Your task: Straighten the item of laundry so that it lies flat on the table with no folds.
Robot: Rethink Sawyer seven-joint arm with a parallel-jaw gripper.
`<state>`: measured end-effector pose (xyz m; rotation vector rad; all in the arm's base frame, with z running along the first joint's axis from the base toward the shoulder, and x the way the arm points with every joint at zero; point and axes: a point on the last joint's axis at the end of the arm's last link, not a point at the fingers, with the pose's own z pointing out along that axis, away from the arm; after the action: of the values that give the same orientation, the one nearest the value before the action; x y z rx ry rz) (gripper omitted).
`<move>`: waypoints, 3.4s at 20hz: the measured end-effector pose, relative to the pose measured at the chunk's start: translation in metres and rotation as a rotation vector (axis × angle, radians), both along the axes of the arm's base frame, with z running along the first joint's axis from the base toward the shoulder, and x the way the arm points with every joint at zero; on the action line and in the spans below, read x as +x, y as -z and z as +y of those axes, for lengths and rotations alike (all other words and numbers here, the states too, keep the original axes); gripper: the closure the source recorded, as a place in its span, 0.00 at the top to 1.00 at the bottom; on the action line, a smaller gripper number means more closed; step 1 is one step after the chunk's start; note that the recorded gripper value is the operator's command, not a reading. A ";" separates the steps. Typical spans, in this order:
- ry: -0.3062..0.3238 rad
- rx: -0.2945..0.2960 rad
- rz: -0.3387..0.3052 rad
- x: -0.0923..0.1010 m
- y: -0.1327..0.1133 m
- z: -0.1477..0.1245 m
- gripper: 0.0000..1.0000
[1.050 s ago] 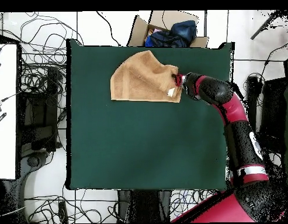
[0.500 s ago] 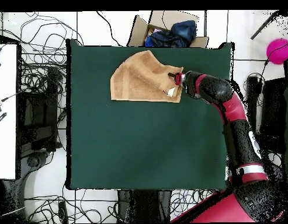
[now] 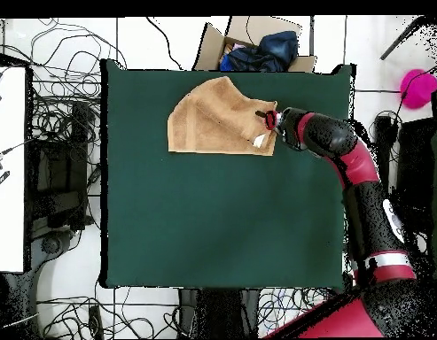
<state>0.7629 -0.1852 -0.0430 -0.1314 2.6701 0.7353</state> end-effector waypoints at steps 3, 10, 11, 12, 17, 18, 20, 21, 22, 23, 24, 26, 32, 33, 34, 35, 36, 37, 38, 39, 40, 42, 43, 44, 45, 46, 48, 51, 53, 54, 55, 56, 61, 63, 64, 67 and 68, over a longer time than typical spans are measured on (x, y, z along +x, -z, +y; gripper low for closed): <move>-0.054 -0.049 -0.012 -0.003 -0.037 0.004 1.00; -0.138 -0.267 -0.026 -0.013 -0.126 0.004 1.00; -0.143 -0.313 -0.028 -0.015 -0.139 0.007 1.00; -0.142 -0.339 -0.028 -0.016 -0.147 0.010 1.00; -0.109 -0.512 -0.037 -0.020 -0.195 0.050 1.00; -0.103 -0.525 -0.039 -0.021 -0.199 0.057 1.00; -0.069 -0.542 -0.046 -0.021 -0.212 0.081 1.00; -0.047 -0.538 -0.050 -0.022 -0.219 0.096 1.00; -0.026 -0.526 -0.049 -0.023 -0.223 0.107 1.00; -0.006 -0.514 -0.048 -0.024 -0.226 0.118 1.00; 0.006 -0.504 -0.045 -0.025 -0.228 0.123 1.00; 0.034 -0.476 -0.029 -0.028 -0.229 0.135 1.00; 0.050 -0.454 0.032 -0.042 -0.211 0.156 1.00; 0.047 -0.453 0.038 -0.043 -0.207 0.157 1.00; 0.043 -0.451 0.052 -0.046 -0.200 0.159 1.00; 0.041 -0.448 0.063 -0.049 -0.194 0.160 1.00; 0.041 -0.446 0.068 -0.050 -0.191 0.160 1.00; 0.040 -0.445 0.073 -0.051 -0.189 0.160 1.00; 0.039 -0.442 0.081 -0.053 -0.184 0.159 1.00; 0.036 -0.438 0.091 -0.056 -0.180 0.160 1.00; 0.034 -0.434 0.101 -0.059 -0.175 0.161 1.00; 0.029 -0.427 0.120 -0.065 -0.165 0.163 1.00; 0.019 -0.416 0.147 -0.075 -0.155 0.167 0.00; 0.018 -0.415 0.150 -0.077 -0.154 0.167 0.00; 0.017 -0.413 0.153 -0.078 -0.153 0.167 0.00; 0.015 -0.412 0.156 -0.080 -0.152 0.168 0.00; 0.011 -0.405 0.180 -0.090 -0.145 0.167 0.00; 0.013 -0.397 0.203 -0.101 -0.141 0.163 0.00; 0.014 -0.392 0.218 -0.108 -0.137 0.160 0.00; 0.015 -0.390 0.224 -0.111 -0.136 0.159 0.00; 0.016 -0.388 0.229 -0.114 -0.135 0.158 0.00; 0.020 -0.384 0.232 -0.117 -0.134 0.156 0.00; 0.064 -0.346 0.167 -0.119 -0.128 0.148 0.00; 0.087 -0.330 0.125 -0.115 -0.126 0.146 0.00; 0.098 -0.323 0.105 -0.114 -0.125 0.145 0.00; 0.150 -0.292 0.009 -0.103 -0.121 0.144 0.00; 0.180 -0.269 -0.047 -0.096 -0.119 0.147 0.00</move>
<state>0.6668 -0.0379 0.0761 0.0222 2.6789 0.3120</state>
